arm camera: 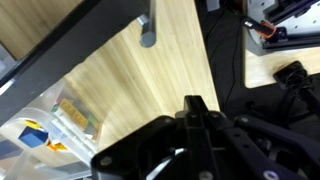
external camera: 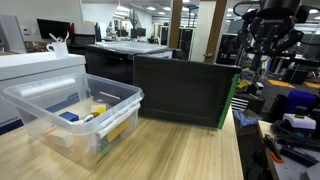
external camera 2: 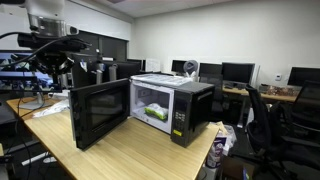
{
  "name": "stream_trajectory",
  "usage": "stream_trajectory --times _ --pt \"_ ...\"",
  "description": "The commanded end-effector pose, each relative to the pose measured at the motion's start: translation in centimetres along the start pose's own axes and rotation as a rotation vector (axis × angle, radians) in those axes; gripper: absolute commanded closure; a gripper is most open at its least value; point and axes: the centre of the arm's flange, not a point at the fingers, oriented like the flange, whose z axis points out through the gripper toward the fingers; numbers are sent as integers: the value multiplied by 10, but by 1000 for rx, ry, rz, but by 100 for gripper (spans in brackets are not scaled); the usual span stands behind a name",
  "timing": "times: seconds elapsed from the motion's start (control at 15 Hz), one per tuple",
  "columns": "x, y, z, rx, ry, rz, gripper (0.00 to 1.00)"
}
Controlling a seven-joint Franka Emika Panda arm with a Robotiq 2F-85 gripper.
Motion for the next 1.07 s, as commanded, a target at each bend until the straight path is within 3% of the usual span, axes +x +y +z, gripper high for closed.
stream_trajectory --times 0.0,0.2,0.6,1.0 --pt "-25 -25 43 -13 -120 -15 100" --pt "-31 18 63 -119 -203 29 100" --pt "-39 108 108 -359 -255 133 100" --pt "-42 183 77 -677 -204 252 100"
